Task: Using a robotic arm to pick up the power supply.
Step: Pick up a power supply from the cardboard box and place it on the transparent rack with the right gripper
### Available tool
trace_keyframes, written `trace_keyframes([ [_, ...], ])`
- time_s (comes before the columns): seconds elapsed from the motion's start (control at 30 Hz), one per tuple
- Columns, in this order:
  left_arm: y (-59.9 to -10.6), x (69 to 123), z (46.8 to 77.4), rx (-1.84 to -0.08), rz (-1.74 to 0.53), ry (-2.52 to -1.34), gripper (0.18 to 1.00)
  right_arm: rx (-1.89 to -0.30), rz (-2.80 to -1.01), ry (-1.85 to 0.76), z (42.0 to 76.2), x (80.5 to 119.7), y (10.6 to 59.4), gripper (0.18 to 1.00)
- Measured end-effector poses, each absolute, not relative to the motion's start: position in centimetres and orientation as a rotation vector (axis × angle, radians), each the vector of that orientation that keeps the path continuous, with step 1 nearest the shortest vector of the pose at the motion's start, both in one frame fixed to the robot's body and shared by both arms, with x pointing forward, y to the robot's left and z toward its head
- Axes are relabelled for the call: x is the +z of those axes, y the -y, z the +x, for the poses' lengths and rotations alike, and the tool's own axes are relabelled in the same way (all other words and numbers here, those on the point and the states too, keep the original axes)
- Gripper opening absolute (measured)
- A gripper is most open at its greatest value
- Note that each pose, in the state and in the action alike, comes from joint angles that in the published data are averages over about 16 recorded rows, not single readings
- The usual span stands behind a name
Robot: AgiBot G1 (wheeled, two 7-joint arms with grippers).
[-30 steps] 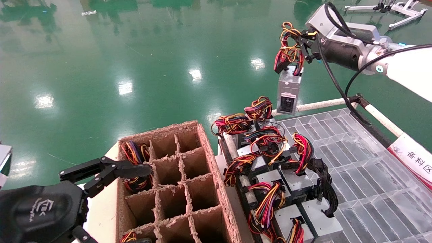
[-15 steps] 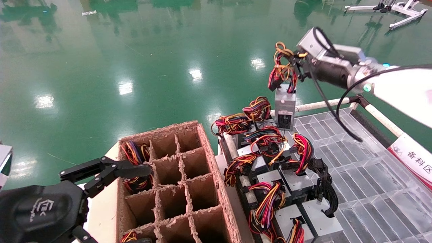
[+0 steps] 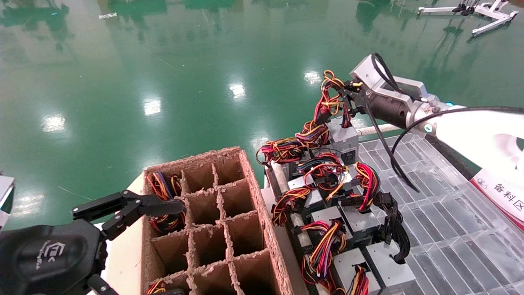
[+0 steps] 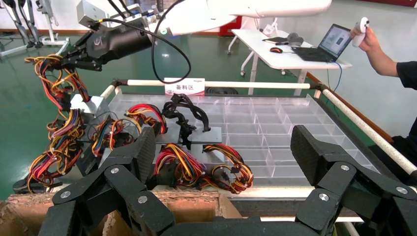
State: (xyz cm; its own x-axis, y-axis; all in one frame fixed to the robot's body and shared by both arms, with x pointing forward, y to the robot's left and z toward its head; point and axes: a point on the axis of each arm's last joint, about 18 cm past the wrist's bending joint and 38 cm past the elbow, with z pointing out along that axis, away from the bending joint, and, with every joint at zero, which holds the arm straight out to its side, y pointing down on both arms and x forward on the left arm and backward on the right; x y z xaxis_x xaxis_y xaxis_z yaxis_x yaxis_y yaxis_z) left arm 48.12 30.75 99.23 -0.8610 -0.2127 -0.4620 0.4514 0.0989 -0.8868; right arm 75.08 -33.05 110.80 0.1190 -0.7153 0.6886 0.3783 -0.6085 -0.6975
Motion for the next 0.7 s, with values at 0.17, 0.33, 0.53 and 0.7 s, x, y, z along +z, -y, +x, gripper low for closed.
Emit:
trace_keyframes([
  [0.17,-30.7,99.2,48.1,-1.813,0.233,-1.901,1.0,-1.573,-1.495,-0.397,75.2,109.6,33.5,0.203],
  [0.33,-30.7,99.2,48.1,-1.813,0.233,-1.901,1.0,-1.52,-1.436,-0.457,75.3,108.3,34.2,0.202],
  [0.53,-30.7,99.2,48.1,-1.813,0.233,-1.901,1.0,-1.468,-1.372,-0.519,75.4,106.7,35.0,0.202],
  [0.7,-30.7,99.2,48.1,-1.813,0.233,-1.901,1.0,-1.437,-1.324,-0.559,75.5,105.6,35.6,0.202],
])
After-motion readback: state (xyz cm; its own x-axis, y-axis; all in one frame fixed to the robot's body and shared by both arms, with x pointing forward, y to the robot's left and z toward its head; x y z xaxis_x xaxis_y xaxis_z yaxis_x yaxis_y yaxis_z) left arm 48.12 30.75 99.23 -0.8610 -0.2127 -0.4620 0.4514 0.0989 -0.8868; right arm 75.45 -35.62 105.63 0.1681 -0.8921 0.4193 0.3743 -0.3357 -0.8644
